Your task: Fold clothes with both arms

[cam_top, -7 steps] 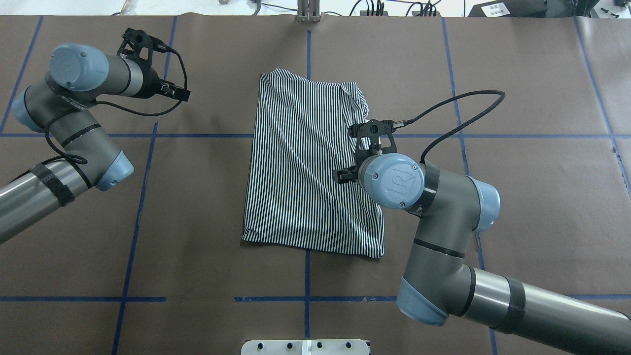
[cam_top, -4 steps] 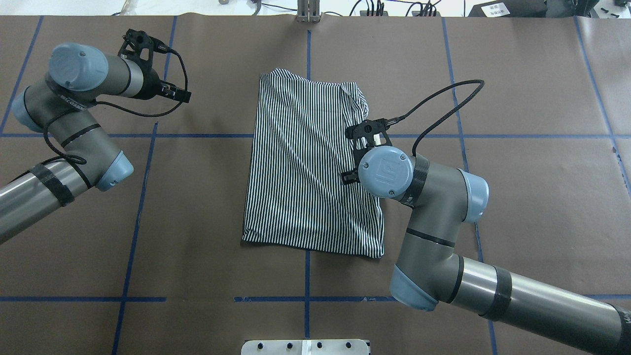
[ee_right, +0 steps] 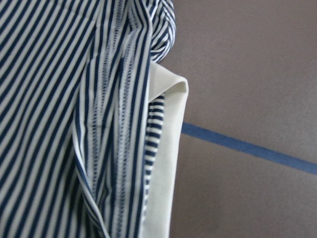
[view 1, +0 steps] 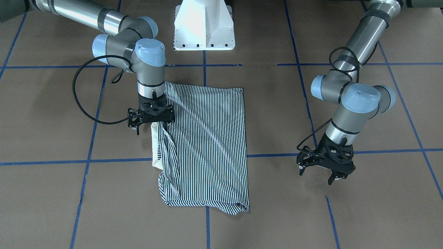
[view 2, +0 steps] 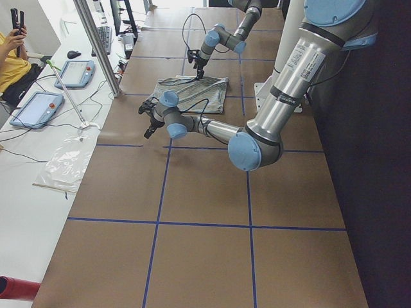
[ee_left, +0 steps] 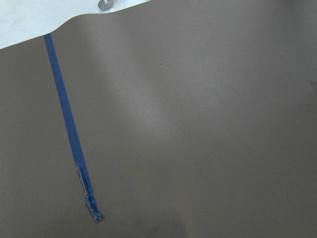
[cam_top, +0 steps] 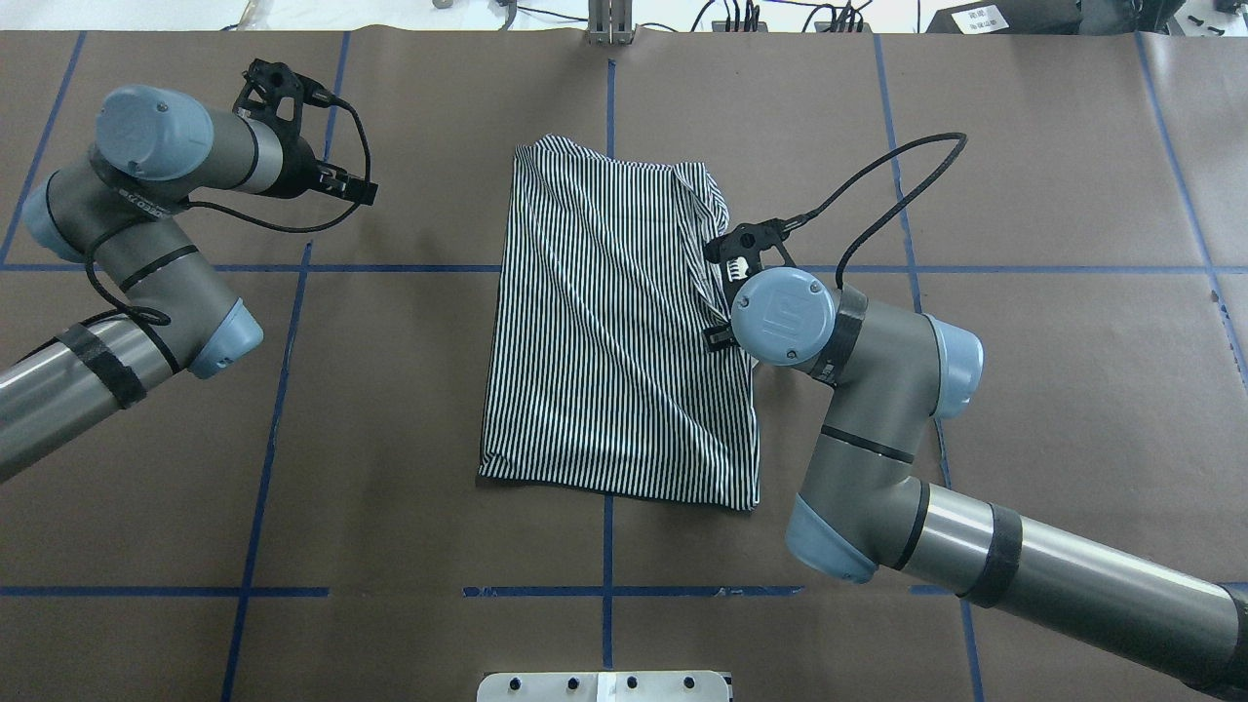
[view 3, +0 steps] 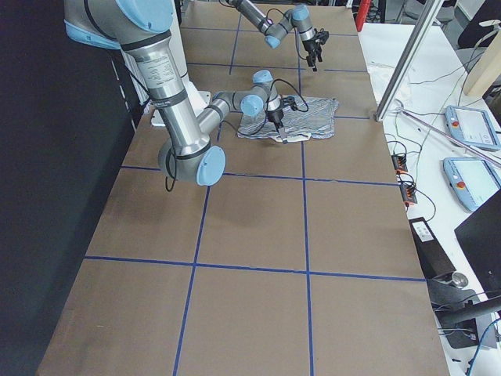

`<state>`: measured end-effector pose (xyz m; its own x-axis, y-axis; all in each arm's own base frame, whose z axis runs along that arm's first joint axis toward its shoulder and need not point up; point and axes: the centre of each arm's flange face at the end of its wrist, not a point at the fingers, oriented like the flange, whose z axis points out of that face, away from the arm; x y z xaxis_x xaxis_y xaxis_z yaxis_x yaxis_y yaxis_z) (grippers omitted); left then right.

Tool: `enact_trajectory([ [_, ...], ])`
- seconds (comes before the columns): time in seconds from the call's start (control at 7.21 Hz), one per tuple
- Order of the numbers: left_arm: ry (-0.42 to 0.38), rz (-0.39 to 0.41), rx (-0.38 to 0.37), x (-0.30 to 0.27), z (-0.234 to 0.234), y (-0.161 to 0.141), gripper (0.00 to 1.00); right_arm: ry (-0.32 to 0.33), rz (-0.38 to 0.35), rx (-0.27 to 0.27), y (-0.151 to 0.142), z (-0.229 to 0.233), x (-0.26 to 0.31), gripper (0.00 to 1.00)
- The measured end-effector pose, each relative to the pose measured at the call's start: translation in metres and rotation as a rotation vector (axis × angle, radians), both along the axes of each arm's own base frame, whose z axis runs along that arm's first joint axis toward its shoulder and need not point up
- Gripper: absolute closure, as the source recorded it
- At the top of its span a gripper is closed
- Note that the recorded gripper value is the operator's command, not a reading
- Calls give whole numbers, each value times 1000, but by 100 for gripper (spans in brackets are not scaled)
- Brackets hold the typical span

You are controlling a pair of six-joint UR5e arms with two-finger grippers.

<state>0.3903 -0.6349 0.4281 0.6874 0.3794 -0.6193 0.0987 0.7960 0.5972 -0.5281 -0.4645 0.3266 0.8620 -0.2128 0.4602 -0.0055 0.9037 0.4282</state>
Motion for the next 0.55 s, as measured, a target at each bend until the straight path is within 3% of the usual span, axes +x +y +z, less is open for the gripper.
enact_trajectory([
  [0.28, 1, 0, 0, 0, 0, 0, 0, 35, -10, -11, -18, 25, 26, 0],
  [0.55, 1, 0, 1, 0, 0, 0, 0, 49, -4, -23, -15, 48, 49, 0],
])
